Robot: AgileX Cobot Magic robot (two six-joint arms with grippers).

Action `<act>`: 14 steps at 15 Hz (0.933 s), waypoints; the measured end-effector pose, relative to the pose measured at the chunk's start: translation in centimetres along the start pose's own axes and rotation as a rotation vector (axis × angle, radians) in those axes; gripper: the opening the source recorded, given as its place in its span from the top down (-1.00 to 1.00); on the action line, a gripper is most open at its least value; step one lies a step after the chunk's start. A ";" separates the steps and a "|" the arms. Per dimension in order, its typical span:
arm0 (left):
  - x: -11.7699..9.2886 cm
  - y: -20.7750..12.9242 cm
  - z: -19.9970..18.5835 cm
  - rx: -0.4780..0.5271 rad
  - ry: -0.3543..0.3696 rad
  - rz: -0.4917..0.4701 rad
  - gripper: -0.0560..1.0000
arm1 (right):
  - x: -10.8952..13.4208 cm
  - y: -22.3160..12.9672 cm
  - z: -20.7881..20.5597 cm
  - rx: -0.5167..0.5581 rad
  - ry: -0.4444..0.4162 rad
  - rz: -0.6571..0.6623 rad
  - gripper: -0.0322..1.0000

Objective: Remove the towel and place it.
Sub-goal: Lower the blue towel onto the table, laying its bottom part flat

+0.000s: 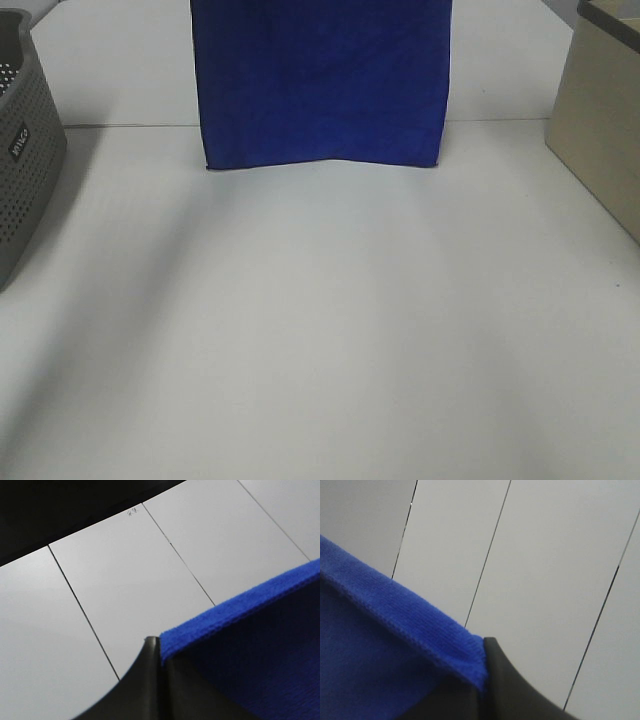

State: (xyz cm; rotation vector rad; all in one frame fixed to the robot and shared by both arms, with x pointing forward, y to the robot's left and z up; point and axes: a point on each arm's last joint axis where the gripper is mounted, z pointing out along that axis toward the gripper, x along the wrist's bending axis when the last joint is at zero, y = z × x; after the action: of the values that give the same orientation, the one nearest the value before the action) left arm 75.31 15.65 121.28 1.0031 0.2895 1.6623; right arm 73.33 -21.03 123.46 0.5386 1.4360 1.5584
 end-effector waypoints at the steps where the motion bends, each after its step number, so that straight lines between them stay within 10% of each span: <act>1: 0.3 -0.4 0.1 -0.003 0.011 0.009 0.89 | 0.0 0.2 0.2 -0.030 0.004 0.000 0.90; 14: 0.6 -1.9 0.1 0.133 -0.022 0.026 0.89 | 0.5 -1.3 0.9 -0.014 0.075 -0.003 0.90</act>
State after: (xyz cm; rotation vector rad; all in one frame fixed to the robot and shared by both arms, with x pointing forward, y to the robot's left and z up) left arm 76.68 16.88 120.38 1.1278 0.3776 1.6711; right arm 74.24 -20.30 122.26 0.4737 1.4800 1.5999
